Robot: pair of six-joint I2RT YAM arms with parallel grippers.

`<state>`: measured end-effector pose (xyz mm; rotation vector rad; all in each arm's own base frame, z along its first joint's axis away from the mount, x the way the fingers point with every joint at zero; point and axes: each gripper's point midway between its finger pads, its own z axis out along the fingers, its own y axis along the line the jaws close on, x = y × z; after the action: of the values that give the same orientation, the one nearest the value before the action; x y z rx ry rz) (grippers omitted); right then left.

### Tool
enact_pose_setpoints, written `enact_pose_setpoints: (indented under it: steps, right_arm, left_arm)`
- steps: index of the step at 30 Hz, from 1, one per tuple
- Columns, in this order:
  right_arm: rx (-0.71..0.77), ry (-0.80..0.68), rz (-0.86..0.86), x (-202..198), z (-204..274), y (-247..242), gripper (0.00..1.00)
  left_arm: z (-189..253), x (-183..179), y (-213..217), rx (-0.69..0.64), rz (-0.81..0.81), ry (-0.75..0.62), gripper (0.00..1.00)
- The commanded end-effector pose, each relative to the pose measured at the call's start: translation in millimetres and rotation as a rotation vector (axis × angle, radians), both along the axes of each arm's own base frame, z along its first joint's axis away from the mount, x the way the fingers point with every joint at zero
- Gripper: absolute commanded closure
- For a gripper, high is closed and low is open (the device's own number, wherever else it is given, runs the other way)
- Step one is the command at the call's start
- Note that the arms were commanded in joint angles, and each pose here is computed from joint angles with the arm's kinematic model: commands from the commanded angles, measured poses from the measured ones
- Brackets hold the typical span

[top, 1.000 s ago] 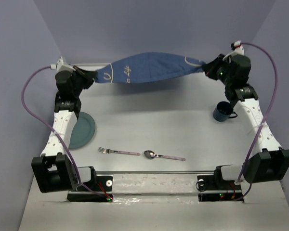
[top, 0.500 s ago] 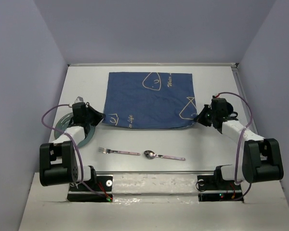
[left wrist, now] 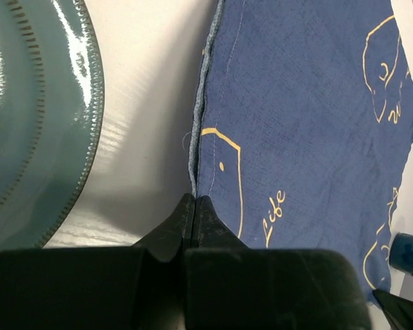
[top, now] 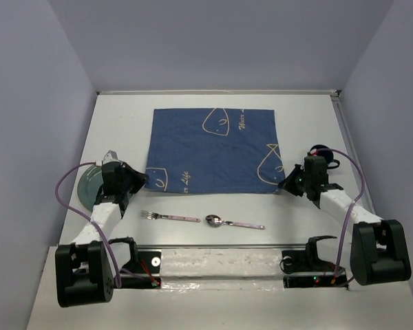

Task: Set the dinner table for one person

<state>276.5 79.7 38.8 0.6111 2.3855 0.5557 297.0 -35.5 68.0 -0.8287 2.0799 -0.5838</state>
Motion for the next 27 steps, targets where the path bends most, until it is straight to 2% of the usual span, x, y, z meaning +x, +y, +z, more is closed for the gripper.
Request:
enact_pose_setpoints:
  steps: [1, 5, 21, 23, 24, 25, 26, 27]
  right_arm:
    - [-0.043, -0.049, -0.047, 2.5, 12.9, -11.3, 1.00]
    - [-0.069, -0.033, -0.050, -4.0, 16.1, -15.7, 1.00]
    - [-0.017, -0.001, -0.069, -25.8, 22.3, -11.0, 1.00]
    - [-0.033, -0.003, -0.087, -25.4, 21.9, -15.0, 0.93]
    - [-0.038, -0.011, -0.089, -23.9, 23.8, -16.1, 0.83]
    - [-0.043, -0.011, -0.089, -22.8, 24.3, -16.6, 0.79]
    - [-0.042, -0.012, -0.085, -21.9, 25.1, -16.1, 0.76]
    - [-0.041, -0.009, -0.075, -20.5, 25.8, -14.9, 0.73]
  left_arm:
    - [-9.4, -14.8, 3.9, 0.026, 0.006, 0.030, 1.00]
    - [-3.0, -18.7, 4.4, 0.023, 0.028, 0.014, 1.00]
    - [-2.1, -30.5, 4.0, -0.003, 0.083, 0.030, 1.00]
    - [1.6, -30.3, 4.6, -0.004, 0.090, 0.018, 1.00]
    - [4.0, -30.8, 4.0, -0.008, 0.089, 0.013, 0.98]
    - [6.3, -30.3, 4.3, -0.008, 0.091, 0.005, 0.89]
    - [8.8, -30.2, 4.4, -0.011, 0.095, -0.002, 0.79]
    - [12.5, -28.8, 6.0, -0.007, 0.103, -0.016, 0.62]
